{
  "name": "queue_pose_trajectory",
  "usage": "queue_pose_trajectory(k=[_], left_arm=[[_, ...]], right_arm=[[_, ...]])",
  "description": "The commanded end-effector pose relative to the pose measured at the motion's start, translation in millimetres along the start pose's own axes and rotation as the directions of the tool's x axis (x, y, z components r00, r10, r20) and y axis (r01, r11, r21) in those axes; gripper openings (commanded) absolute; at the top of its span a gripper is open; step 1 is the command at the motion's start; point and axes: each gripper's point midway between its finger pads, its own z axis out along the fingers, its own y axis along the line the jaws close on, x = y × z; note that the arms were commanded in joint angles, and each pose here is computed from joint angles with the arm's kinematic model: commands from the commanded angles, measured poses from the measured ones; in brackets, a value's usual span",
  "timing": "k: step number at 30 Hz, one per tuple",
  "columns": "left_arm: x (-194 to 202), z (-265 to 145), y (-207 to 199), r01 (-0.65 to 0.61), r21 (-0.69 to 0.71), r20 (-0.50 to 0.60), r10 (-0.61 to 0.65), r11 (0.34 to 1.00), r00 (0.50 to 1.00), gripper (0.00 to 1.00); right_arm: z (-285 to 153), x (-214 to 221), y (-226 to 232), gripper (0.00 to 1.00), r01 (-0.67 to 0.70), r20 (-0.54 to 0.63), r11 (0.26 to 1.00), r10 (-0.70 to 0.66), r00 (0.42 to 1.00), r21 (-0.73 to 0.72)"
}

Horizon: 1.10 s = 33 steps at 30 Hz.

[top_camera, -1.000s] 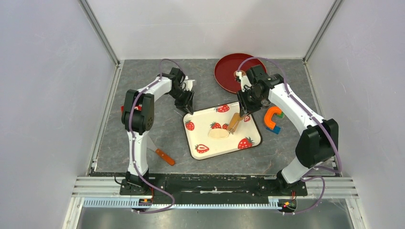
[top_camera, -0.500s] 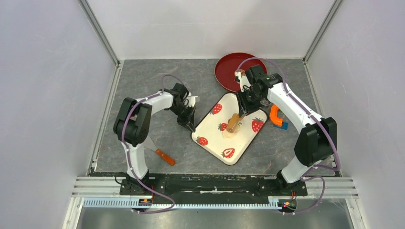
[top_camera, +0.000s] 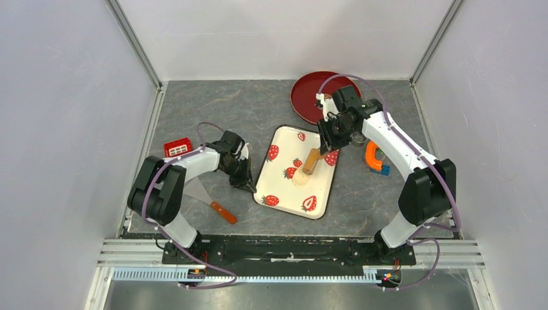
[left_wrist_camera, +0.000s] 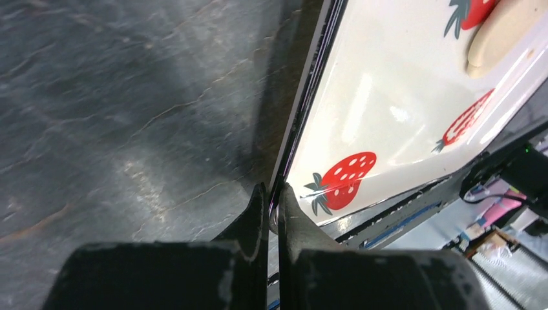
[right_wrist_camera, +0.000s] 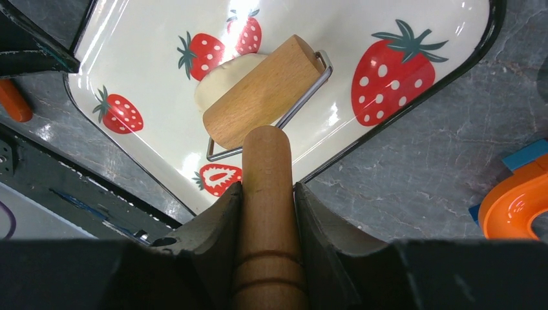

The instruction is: Roll out the dumpling wrappers from the dough

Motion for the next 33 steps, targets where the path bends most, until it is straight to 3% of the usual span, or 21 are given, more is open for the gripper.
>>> queue_pose_trajectory(k=[1, 8, 9, 12, 13, 17, 21, 23, 29, 33], left_arm=[[-9.0, -7.9, 34.1, 0.159, -0.202, 0.127, -0.135, 0.966, 0.983, 0.02], [-11.9, -17.4, 29.1, 0.16, -0.182, 0.168, -0.13, 0.97, 0.977, 0.03], [-14.3, -18.2, 25.7, 0.149, -0.163, 0.178, -0.12, 0.975, 0.977, 0.08], [-29.5, -22.2, 15.2, 0.112, -0.088, 0.218, -0.09, 0.99, 0.972, 0.38], [-37.1, -23.3, 12.3, 0.101, -0.062, 0.223, -0.085, 0.993, 0.971, 0.44], [-69.5, -22.4, 3.3, 0.009, 0.002, 0.209, -0.009, 1.0, 0.978, 0.49], [-102.4, -12.7, -8.1, -0.059, 0.076, 0.173, 0.045, 0.995, 0.984, 0.47], [-114.2, -8.5, -11.9, -0.066, 0.092, 0.173, 0.05, 0.994, 0.984, 0.4], [-119.7, 4.4, -5.3, -0.024, 0.059, 0.152, 0.014, 0.998, 0.988, 0.31], [-106.8, 3.3, 2.9, 0.02, 0.015, 0.169, -0.022, 1.0, 0.985, 0.08]], right_arm=[[-19.8, -27.0, 8.6, 0.0, 0.116, 0.131, 0.993, -0.113, 0.985, -0.009], [-18.1, -25.7, 13.7, 0.0, 0.199, 0.118, 0.978, -0.204, 0.972, 0.056], [-18.0, -26.5, 15.4, 0.0, 0.203, 0.12, 0.978, -0.208, 0.971, 0.056], [-17.5, -27.8, 21.1, 0.0, 0.214, 0.128, 0.976, -0.218, 0.968, 0.045], [-17.3, -27.4, 22.4, 0.0, 0.216, 0.127, 0.975, -0.22, 0.967, 0.042], [-17.7, -24.6, 24.4, 0.0, 0.227, 0.131, 0.973, -0.23, 0.964, 0.039], [-21.2, -25.0, 24.0, 0.0, 0.239, 0.137, 0.969, -0.245, 0.96, 0.057], [-22.3, -26.3, 22.7, 0.0, 0.239, 0.138, 0.968, -0.247, 0.959, 0.073], [-18.8, -25.3, 28.2, 0.0, 0.25, 0.13, 0.965, -0.259, 0.957, 0.079], [-16.0, -28.1, 31.4, 0.0, 0.261, 0.126, 0.961, -0.271, 0.954, 0.089]])
